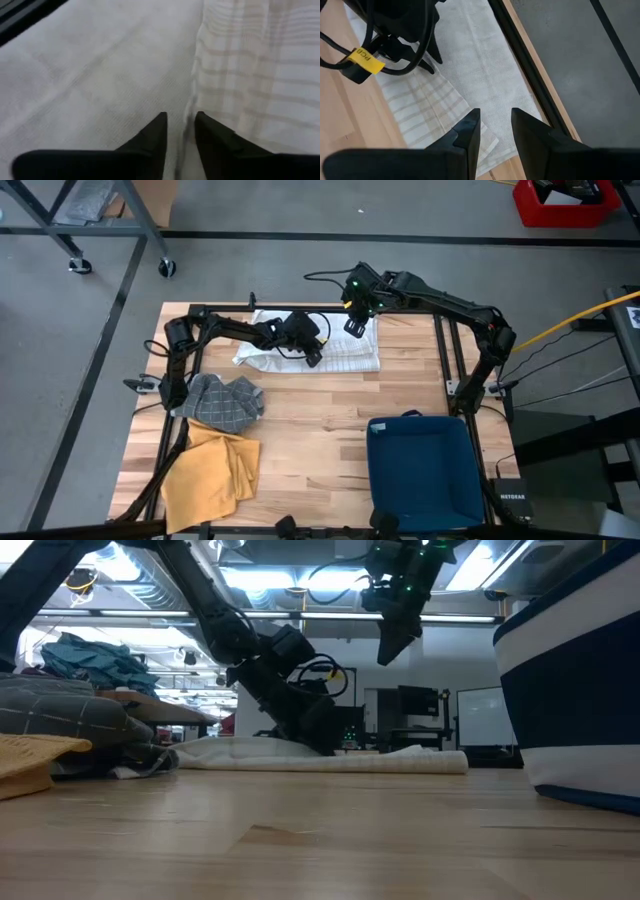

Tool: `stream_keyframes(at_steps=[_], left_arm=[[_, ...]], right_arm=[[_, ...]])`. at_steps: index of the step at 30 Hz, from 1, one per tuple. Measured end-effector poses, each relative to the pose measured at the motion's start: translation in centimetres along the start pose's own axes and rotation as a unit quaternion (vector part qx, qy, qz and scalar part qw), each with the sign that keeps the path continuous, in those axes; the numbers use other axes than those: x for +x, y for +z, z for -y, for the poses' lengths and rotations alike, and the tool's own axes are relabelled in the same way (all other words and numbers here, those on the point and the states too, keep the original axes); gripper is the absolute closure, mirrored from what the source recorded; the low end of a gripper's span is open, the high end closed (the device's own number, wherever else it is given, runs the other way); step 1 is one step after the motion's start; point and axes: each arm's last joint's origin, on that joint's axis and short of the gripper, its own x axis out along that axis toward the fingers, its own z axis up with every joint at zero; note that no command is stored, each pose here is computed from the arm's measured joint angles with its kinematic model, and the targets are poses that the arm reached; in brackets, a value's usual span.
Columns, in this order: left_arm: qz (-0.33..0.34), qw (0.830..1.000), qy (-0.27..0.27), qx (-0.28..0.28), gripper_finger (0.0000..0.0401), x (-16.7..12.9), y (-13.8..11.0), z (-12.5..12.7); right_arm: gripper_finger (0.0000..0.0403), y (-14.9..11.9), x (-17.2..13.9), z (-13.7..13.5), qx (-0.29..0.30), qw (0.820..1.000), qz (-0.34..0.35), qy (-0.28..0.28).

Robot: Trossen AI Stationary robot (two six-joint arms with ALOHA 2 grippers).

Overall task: Fold towel
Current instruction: Fold the white towel

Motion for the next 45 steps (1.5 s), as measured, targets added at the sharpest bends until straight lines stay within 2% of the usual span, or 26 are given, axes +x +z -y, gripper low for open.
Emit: stream_keyframes(at_steps=[3,5,21,32,37,45], left_arm=[[0.000,1.000,-0.004,0.003,0.0377,0.0,0.0,0.4],[0.000,1.000,-0.008,0.005,0.0393,0.0,-0.1,0.8],[-0.027,0.995,-0.066,0.072,0.0397,-0.1,-1.5,7.1],[-0.042,0.992,-0.082,0.089,0.0389,-0.2,-2.2,8.9],[-0.039,0.992,-0.083,0.088,0.0354,-0.6,-1.9,9.0],[0.015,0.992,-0.088,0.085,0.0268,-3.5,0.7,9.0]], right_arm=[[0.0288,0.0,0.0,0.0,0.000,1.000,0.000,0.000],[0.0288,0.0,0.0,0.0,0.000,1.000,0.000,0.000],[0.0288,0.0,0.0,0.0,0.000,1.000,0.000,0.000],[0.0288,0.0,0.0,0.0,0.000,1.000,-0.001,0.000],[0.0288,0.0,0.0,0.0,0.002,1.000,-0.001,0.000],[0.0288,0.0,0.0,0.0,0.002,1.000,-0.001,0.000]])
